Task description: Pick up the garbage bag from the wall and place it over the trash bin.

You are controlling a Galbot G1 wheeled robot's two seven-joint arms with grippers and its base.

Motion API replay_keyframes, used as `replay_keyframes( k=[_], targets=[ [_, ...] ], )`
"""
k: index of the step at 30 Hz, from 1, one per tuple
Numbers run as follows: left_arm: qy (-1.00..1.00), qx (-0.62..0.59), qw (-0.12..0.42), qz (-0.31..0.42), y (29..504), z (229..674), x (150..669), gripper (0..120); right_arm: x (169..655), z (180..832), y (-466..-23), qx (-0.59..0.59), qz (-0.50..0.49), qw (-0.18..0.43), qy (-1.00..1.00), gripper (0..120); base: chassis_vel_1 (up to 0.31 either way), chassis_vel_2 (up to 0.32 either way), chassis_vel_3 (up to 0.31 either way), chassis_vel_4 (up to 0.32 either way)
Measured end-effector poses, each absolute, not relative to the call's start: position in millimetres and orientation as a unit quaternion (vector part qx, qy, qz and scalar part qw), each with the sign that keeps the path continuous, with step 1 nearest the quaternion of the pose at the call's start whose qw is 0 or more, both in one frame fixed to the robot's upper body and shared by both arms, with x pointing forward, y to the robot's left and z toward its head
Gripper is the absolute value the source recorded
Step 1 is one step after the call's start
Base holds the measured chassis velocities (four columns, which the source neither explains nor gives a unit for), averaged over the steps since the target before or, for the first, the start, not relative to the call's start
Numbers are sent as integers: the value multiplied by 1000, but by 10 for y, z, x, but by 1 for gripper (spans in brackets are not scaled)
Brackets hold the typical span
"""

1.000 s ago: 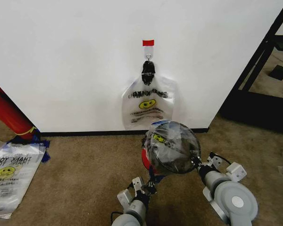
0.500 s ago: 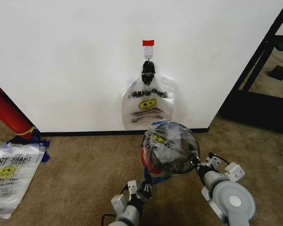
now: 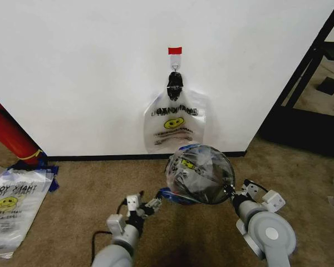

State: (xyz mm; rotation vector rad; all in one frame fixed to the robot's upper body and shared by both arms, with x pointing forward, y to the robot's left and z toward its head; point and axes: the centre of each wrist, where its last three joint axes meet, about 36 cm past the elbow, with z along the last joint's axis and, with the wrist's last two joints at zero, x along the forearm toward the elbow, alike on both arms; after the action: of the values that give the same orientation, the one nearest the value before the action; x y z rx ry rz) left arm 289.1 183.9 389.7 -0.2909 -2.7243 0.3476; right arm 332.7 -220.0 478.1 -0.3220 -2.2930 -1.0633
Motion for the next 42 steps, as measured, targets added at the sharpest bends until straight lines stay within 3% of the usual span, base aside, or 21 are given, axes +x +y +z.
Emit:
replay_keyframes(
  k=[11, 18, 24, 28, 31, 36, 39, 42],
  targets=[
    [-958, -169, 214, 86, 1912, 3804, 2363, 100, 3365, 4766, -2204, -122, -395, 294, -862, 0, 0, 0, 0, 0],
    [-954, -275, 106, 55, 2052, 3880, 2507, 100, 3372, 4748, -2197, -122, -393, 296, -862, 0, 0, 0, 0, 0],
    [-938, -336, 66, 52, 2052, 3907, 2484, 100, 3371, 4768, -2199, -121, -390, 294, -864, 0, 0, 0, 0, 0],
    [-949, -300, 38, 83, 2043, 4256, 2653, 100, 3341, 4742, -2164, -122, -373, 291, -873, 0, 0, 0, 0, 0],
    [-963, -257, 52, 63, 2014, 4673, 2749, 100, 3321, 4720, -2112, -125, -353, 279, -884, 0, 0, 0, 0, 0],
    [-956, -274, 88, 47, 1832, 5123, 2787, 82, 3333, 4690, -2009, -128, -338, 269, -893, 0, 0, 0, 0, 0],
    [-949, -297, 99, 42, 1784, 5218, 2832, 75, 3333, 4661, -1958, -131, -325, 261, -900, 0, 0, 0, 0, 0],
    [-943, -314, 110, 21, 1760, 5298, 2901, 61, 3355, 4610, -1871, -134, -307, 247, -909, 0, 0, 0, 0, 0]
  ],
)
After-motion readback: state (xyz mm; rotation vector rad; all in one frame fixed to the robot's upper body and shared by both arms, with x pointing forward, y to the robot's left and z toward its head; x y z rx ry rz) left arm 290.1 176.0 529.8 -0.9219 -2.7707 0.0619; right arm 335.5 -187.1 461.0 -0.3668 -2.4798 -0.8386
